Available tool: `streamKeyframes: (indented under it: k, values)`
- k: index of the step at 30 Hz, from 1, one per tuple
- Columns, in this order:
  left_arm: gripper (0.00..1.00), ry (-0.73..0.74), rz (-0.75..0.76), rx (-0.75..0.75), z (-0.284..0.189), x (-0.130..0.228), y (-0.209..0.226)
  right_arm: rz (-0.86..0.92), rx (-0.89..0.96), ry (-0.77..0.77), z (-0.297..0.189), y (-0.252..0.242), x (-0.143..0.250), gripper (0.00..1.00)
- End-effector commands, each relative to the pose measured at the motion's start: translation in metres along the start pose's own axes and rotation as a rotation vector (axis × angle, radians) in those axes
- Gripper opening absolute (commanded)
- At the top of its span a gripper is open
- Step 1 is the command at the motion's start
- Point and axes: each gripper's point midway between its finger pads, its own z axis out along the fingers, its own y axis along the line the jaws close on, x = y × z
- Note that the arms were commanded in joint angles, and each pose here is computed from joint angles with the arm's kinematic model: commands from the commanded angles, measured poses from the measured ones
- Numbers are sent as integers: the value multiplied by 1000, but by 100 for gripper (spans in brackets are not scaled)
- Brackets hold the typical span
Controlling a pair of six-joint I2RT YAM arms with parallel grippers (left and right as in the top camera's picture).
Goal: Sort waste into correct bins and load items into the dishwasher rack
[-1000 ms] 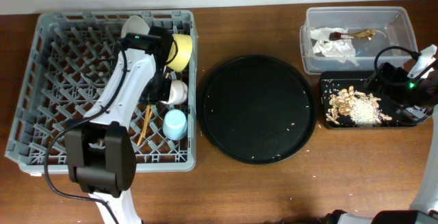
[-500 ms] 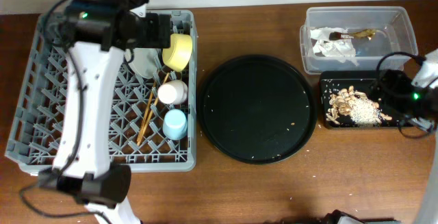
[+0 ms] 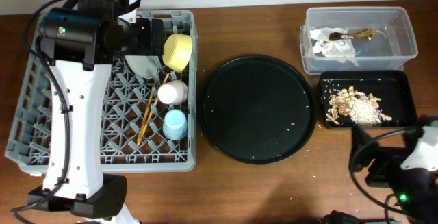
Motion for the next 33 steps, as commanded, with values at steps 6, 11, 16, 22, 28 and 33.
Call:
streamKeyframes:
  k: [6,11,16,22,28,33]
  values:
    - [99,-4,-1,-6,0,-2,2,-140,-162,-387,103,8,106,98]
    - [99,-4,-1,-6,0,-2,2,-82,-103,-406,131,-7,152,98]
    - [99,-4,-1,-6,0,-2,2,-68,-85,-306,140,-12,175,98]
    - [99,-4,-1,-6,0,-2,2,-68,-85,-306,140,-12,175,98]
    - [99,-92,-20,-9,-13,-16,7,-69,-85,-305,140,-12,175,98]
    - [99,-341,-100,-15,-5,31,34,-68,-85,-306,140,-12,175,98]
